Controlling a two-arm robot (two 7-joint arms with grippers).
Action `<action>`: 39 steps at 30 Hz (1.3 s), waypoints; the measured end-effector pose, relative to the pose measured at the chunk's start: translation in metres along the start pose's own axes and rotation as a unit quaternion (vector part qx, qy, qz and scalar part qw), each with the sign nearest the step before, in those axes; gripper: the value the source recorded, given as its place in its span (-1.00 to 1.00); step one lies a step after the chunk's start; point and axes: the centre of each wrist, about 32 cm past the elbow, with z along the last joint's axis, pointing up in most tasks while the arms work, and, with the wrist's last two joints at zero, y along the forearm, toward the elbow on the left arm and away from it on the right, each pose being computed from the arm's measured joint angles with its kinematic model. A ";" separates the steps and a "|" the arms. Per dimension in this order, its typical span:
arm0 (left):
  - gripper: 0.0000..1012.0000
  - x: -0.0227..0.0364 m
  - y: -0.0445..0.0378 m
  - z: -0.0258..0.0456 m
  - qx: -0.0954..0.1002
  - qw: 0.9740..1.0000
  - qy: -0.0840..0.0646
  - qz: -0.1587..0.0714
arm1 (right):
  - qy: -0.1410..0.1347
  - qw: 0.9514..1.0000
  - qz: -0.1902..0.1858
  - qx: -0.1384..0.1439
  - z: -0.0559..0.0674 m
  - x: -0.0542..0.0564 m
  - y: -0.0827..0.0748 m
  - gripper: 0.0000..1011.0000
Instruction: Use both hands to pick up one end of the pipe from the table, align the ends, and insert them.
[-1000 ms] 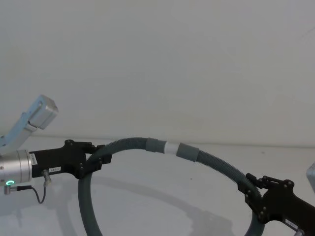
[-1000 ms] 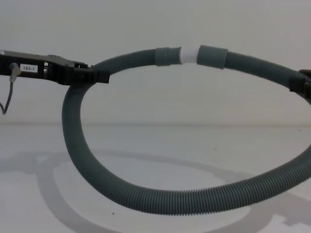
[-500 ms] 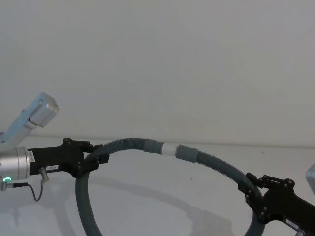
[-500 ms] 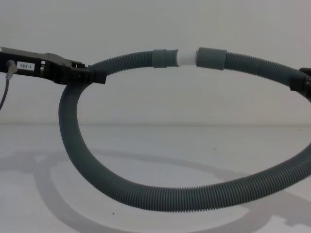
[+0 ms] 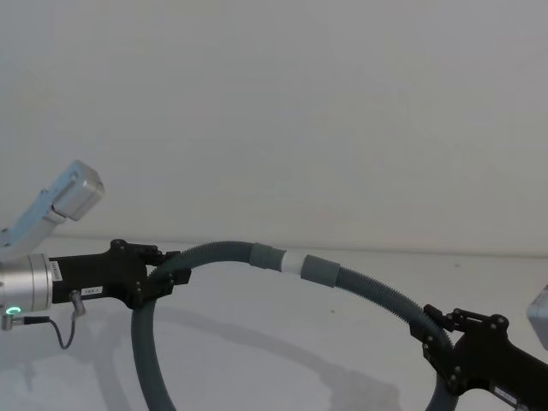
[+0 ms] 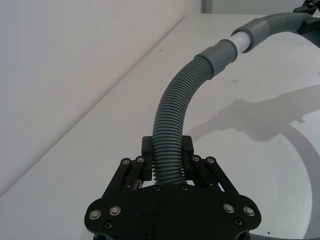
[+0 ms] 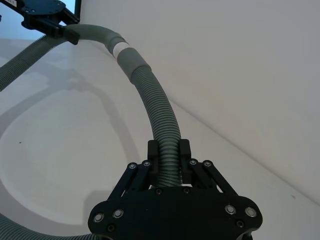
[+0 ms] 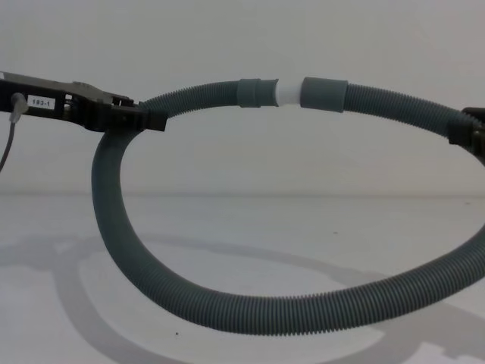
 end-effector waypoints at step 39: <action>-0.41 -0.0050 -0.0069 0.0171 0.021 0.999 -0.031 -0.015 | -0.022 1.000 0.010 -0.012 0.007 -0.007 0.000 -0.57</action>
